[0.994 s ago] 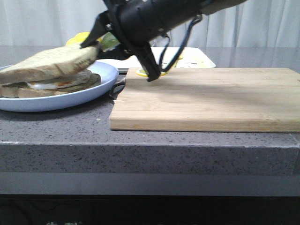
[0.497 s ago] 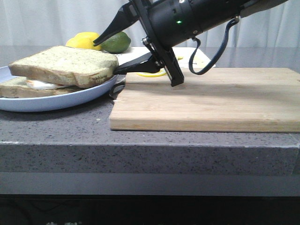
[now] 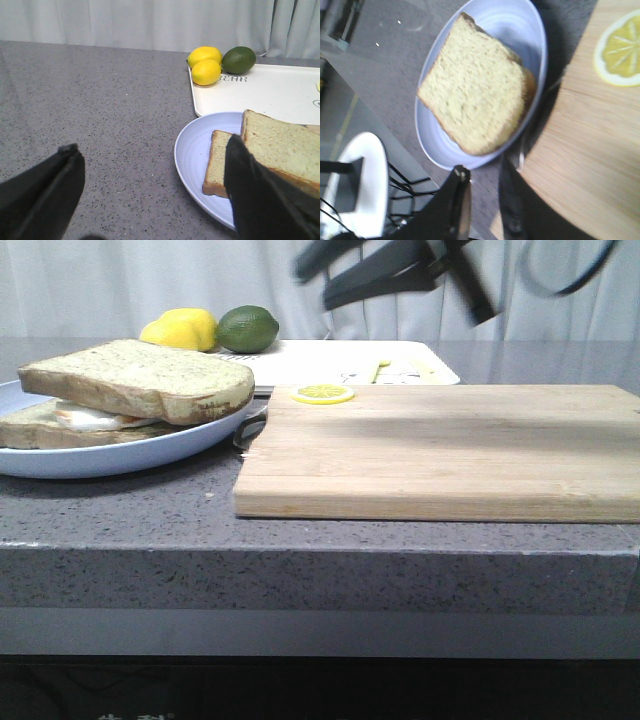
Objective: Place bread and move sandwich to tray
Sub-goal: 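Withdraw the right gripper away from the plate, then grasp the blue plate rim with the left gripper, then lift the plate with the sandwich and carry it toward the white tray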
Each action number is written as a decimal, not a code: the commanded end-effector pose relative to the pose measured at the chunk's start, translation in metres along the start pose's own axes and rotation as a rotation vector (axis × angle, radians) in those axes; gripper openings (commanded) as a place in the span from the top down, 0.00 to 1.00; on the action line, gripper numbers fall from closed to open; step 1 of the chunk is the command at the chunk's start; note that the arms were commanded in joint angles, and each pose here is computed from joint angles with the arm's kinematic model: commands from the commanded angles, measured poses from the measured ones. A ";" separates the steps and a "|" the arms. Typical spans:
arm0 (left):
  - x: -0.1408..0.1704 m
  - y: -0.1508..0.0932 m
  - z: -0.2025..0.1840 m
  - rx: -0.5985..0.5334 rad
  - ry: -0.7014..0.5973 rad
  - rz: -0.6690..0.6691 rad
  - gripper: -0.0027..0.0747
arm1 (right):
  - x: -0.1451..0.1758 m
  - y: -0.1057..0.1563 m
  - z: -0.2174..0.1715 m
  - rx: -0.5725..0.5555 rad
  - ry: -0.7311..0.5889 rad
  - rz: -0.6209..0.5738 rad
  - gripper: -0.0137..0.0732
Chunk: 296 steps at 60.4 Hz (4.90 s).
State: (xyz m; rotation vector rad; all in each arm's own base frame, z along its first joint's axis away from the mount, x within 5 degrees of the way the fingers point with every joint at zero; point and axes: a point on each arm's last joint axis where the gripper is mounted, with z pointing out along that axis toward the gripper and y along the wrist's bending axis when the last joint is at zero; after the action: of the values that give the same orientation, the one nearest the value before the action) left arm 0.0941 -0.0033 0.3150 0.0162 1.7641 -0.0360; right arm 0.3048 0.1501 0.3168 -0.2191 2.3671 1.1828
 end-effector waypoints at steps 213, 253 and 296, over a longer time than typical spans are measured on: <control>-0.041 -0.001 0.251 0.282 0.749 -0.278 0.99 | 0.206 -0.019 -0.182 0.661 -0.947 -0.562 0.93; -0.128 0.005 0.249 0.560 0.503 -0.401 0.99 | 0.206 -0.019 -0.182 0.661 -0.947 -0.562 0.93; -0.125 -0.069 0.411 0.732 0.388 -0.448 0.99 | 0.206 -0.020 -0.182 0.661 -0.936 -0.560 0.93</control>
State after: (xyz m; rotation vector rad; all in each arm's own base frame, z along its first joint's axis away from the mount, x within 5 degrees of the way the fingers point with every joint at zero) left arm 0.5315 -0.0711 0.3076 0.1887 2.2014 -0.9411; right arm 0.0685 0.0119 0.2801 -0.0956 1.6475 0.1300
